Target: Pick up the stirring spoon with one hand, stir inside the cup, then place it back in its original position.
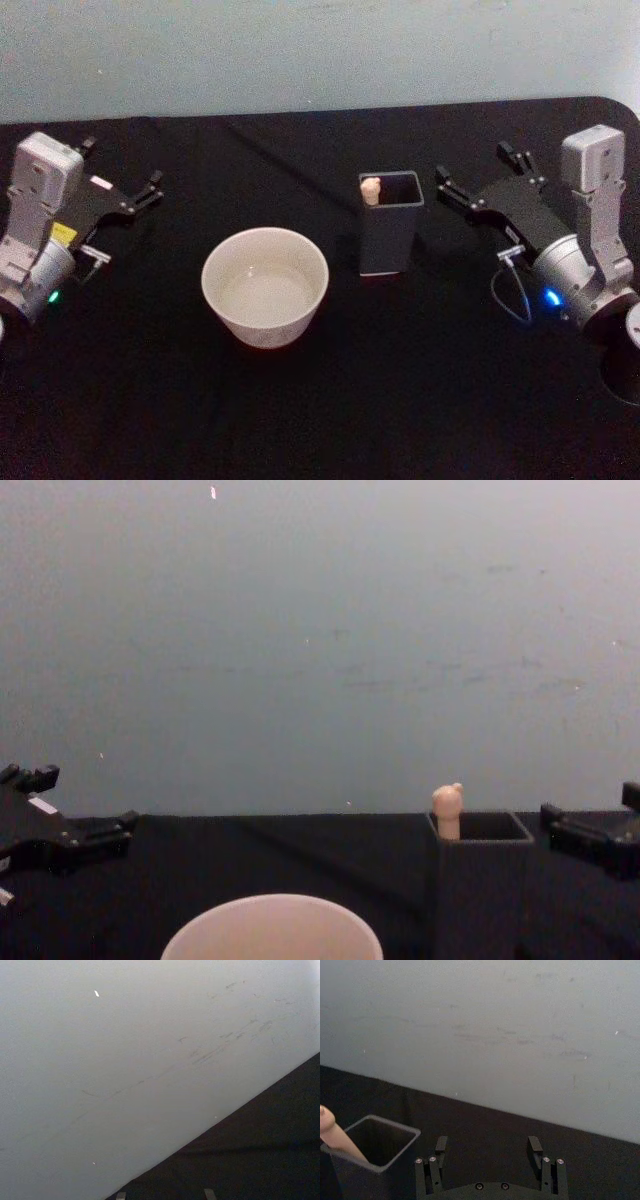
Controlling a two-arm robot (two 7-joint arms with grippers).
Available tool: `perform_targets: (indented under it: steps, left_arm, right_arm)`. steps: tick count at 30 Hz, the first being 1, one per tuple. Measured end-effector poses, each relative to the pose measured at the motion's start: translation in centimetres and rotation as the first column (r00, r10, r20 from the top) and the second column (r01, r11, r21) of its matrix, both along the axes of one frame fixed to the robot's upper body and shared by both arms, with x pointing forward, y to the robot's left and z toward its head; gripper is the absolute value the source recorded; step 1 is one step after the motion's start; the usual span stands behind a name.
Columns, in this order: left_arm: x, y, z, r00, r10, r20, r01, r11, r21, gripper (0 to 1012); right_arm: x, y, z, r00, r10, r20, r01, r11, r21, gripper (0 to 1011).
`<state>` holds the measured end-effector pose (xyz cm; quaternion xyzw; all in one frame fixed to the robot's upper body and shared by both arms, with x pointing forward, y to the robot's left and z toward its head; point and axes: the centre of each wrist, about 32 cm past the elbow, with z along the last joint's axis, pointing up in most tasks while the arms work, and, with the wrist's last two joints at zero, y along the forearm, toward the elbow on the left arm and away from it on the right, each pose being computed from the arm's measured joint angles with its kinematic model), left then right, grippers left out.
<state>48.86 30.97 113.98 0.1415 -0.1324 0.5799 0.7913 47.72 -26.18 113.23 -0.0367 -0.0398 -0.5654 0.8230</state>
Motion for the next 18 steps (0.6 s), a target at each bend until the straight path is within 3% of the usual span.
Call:
perform_targets:
  steps: [6, 18]
  left_arm:
    - [0.0, 0.0, 0.0, 1.0, 0.0, 0.0, 0.0, 1.0, 0.0, 1001]
    - [0.0, 0.0, 0.0, 1.0, 0.0, 0.0, 0.0, 1.0, 0.0, 1001]
  right_arm:
    - [0.14, 0.2, -0.64, 1.0, 0.001, -0.031, -0.001, 1.0, -0.008, 1000]
    - [0.14, 0.16, -0.55, 1.0, 0.002, -0.028, -0.003, 1.0, -0.009, 1002]
